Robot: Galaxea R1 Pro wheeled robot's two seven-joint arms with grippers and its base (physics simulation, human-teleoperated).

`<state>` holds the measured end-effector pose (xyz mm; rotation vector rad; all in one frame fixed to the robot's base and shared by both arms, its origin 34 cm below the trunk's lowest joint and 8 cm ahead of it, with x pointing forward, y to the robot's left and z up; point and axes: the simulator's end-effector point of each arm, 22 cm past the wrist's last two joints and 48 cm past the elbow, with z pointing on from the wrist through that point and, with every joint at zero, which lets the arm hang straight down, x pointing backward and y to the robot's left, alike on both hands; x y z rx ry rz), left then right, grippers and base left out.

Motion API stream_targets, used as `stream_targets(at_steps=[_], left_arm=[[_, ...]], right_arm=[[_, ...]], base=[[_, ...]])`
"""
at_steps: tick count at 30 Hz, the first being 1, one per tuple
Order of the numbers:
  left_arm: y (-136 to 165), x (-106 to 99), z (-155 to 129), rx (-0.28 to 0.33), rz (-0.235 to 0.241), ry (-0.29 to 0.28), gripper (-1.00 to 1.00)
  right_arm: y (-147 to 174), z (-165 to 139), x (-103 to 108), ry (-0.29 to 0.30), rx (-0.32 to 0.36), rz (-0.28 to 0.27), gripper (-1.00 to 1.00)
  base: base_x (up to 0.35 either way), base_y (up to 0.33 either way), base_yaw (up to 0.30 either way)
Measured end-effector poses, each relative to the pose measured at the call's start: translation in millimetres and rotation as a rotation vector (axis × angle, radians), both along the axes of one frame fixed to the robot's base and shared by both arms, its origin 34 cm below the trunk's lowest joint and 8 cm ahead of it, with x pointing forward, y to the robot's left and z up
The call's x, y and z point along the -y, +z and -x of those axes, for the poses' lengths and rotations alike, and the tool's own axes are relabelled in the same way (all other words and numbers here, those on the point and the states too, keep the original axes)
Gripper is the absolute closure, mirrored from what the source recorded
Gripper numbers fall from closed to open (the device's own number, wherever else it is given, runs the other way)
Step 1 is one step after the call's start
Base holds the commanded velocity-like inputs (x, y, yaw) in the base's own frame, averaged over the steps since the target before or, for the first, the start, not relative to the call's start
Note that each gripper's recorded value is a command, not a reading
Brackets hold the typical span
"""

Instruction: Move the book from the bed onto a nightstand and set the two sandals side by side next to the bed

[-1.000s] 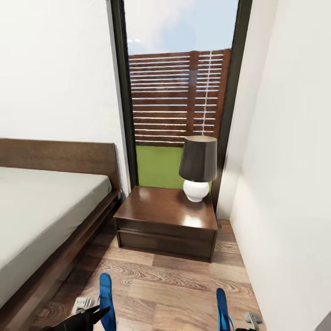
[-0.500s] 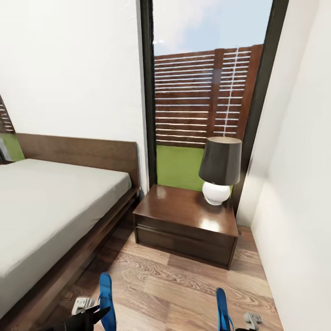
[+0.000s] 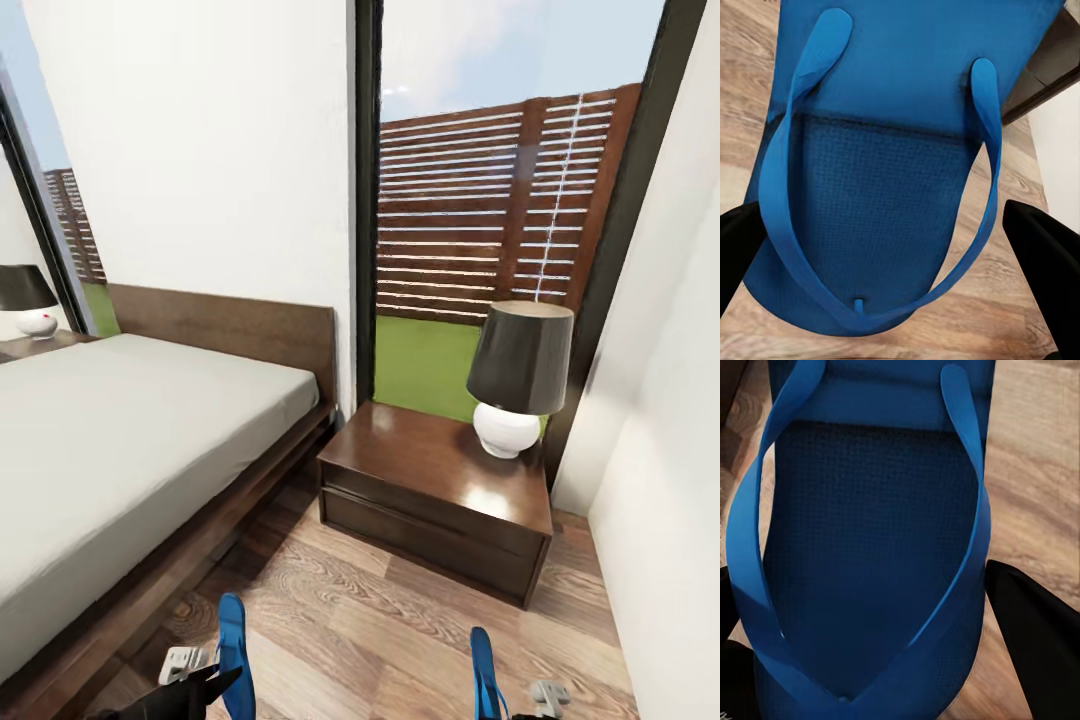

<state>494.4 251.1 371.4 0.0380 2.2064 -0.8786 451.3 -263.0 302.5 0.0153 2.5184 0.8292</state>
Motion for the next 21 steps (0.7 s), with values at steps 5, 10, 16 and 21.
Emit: stream_targets(at_steps=[5, 10, 16, 21], left_arm=[[0.0, 0.2, 0.0, 0.000, 0.000, 0.000, 1.00], [0.0, 0.3, 0.1, 0.000, 0.000, -0.001, 1.00], [0.1, 0.4, 0.1, 0.000, 0.001, -0.001, 1.00], [0.1, 0.6, 0.2, 0.000, 0.001, -0.002, 1.00]], right_arm=[[0.1, -0.2, 0.0, 0.000, 0.000, 0.000, 1.00], [0.1, -0.2, 0.0, 0.000, 0.000, 0.000, 1.00], [0.1, -0.2, 0.2, 0.000, 0.000, 0.001, 1.00], [0.1, -0.2, 0.1, 0.000, 0.000, 0.000, 1.00]], base=[[0.000, -0.004, 0.287], [0.000, 0.000, 0.287], [0.000, 0.000, 0.287], [0.000, 0.000, 0.287]])
